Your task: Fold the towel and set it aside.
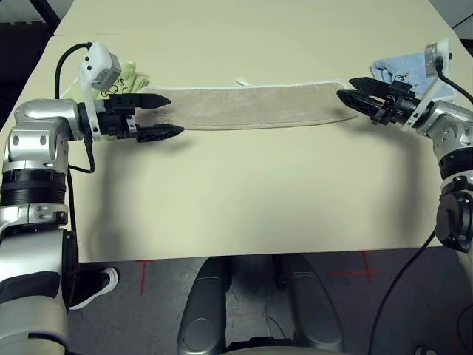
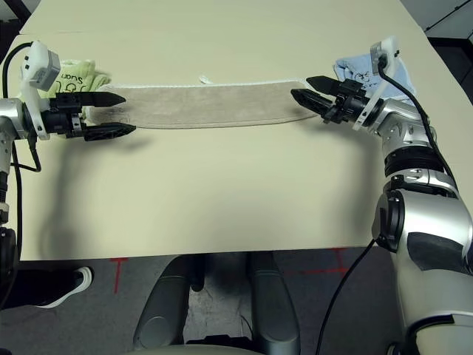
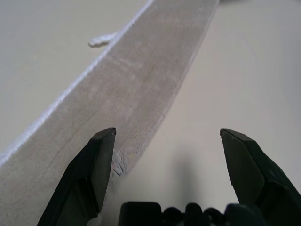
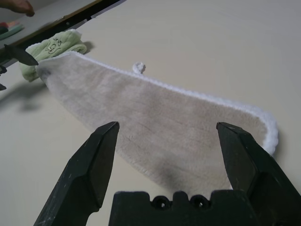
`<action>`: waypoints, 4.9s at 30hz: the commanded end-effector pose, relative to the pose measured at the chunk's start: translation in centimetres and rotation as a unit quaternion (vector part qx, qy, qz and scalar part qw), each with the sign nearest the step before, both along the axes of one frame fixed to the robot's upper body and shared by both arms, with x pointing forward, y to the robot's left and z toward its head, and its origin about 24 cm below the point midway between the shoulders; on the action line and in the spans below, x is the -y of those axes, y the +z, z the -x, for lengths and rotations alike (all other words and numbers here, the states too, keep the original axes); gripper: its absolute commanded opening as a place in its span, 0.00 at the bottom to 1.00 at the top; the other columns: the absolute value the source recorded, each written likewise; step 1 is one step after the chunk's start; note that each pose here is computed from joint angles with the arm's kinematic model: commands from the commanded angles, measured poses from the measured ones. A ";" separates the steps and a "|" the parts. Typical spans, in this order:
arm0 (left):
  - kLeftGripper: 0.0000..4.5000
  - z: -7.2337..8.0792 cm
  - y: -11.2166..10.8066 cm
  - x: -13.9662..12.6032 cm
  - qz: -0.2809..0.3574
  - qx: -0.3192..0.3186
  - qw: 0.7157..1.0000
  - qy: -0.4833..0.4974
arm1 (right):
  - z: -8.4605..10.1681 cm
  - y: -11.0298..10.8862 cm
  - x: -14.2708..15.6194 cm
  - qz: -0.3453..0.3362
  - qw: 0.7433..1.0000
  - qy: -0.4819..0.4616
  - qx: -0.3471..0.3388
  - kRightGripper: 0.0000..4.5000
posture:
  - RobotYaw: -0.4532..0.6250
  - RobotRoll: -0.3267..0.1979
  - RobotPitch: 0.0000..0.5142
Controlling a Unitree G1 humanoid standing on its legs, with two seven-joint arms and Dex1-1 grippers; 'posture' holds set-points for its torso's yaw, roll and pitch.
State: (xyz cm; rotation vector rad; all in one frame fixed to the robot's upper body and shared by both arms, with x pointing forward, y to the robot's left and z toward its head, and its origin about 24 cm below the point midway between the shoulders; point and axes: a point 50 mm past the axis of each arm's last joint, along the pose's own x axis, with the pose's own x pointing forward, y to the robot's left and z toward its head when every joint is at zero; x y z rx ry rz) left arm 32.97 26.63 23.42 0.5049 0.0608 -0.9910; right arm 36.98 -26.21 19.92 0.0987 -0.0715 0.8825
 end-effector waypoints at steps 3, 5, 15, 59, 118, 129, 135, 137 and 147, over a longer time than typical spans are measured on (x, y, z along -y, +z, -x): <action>1.00 -0.1 -1.0 -0.6 -0.019 0.028 0.999 0.017 | 0.6 -0.4 1.3 -0.091 0.992 -0.032 -0.076 0.99 | 0.42 0.62 0.56; 1.00 -0.1 -1.2 -0.7 -0.022 0.032 0.999 0.019 | 0.8 -0.6 1.6 -0.113 0.988 -0.043 -0.096 0.99 | 0.42 0.62 0.56; 1.00 0.0 -1.6 -0.8 -0.020 0.030 0.999 0.027 | 2.0 -0.4 2.3 -0.187 0.968 -0.064 -0.155 0.99 | 0.42 0.62 0.56; 1.00 1.5 -3.7 0.7 0.020 0.043 0.997 0.054 | -0.1 -3.8 -1.9 -0.314 0.890 -0.224 -0.244 0.99 | 0.44 0.62 0.52; 1.00 -0.7 -2.0 1.8 0.064 0.029 0.996 0.048 | 0.7 -0.4 -8.3 0.003 0.995 -0.021 -0.094 0.01 | 0.43 0.62 0.44; 1.00 -0.7 -1.8 1.7 0.059 0.035 0.996 0.053 | 0.1 -1.0 -11.7 0.063 0.994 -0.007 -0.094 0.01 | 0.44 0.62 0.43; 1.00 -0.7 -1.8 1.7 0.059 0.037 0.996 0.055 | 0.2 -1.3 -12.9 0.094 0.992 0.012 -0.084 0.01 | 0.44 0.62 0.43; 1.00 -0.7 -1.8 1.7 0.059 0.037 0.996 0.056 | 0.1 -1.3 -13.5 0.115 0.991 0.016 -0.071 0.07 | 0.44 0.62 0.43; 1.00 -0.8 -2.1 1.8 0.059 0.032 0.996 0.059 | 1.8 1.9 -10.5 0.129 0.978 0.160 0.044 0.84 | 0.43 0.62 0.43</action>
